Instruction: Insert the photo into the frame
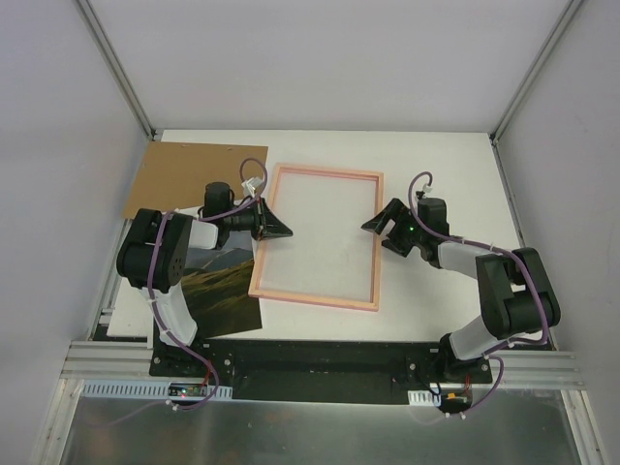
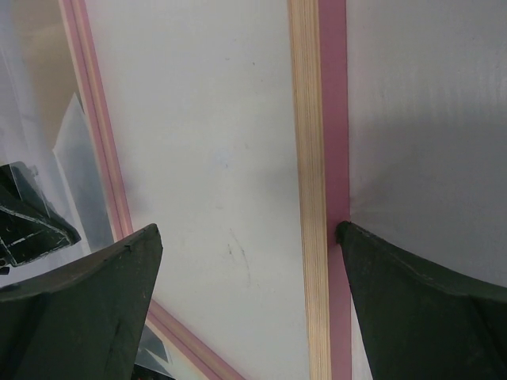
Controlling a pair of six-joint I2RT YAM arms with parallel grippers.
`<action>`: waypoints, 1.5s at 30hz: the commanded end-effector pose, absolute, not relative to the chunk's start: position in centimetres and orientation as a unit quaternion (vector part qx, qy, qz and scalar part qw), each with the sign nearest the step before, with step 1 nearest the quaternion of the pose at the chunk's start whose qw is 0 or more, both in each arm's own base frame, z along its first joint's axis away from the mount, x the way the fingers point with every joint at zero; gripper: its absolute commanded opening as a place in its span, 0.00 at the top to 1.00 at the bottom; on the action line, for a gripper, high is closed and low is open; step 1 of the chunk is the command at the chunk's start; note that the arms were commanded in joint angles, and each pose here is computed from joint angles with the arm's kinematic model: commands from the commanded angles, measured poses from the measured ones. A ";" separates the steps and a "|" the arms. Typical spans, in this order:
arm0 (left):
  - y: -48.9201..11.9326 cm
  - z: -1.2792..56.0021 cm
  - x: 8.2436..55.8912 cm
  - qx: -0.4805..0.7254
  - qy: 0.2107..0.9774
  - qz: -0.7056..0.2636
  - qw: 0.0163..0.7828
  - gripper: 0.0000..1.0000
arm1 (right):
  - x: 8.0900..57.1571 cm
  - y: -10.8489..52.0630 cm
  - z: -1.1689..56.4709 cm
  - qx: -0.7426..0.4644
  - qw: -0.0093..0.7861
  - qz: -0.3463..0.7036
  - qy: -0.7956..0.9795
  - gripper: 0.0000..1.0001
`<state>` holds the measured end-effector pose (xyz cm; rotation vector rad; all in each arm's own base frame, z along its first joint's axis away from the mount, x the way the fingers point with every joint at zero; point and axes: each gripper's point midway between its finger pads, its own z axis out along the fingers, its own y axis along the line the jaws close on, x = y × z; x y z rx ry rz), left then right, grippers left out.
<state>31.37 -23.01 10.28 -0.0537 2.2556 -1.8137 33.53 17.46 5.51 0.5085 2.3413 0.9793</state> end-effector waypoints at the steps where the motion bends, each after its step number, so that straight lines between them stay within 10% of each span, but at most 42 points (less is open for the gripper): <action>1: -24.0 10.4 31.1 0.022 0.779 -0.612 0.133 1.00 | 33.5 19.4 6.8 0.159 0.269 0.394 0.864 0.04; 45: -25.3 9.1 31.1 0.040 0.846 -0.518 0.118 0.89 | 33.0 20.2 6.9 0.138 0.272 0.382 0.872 0.04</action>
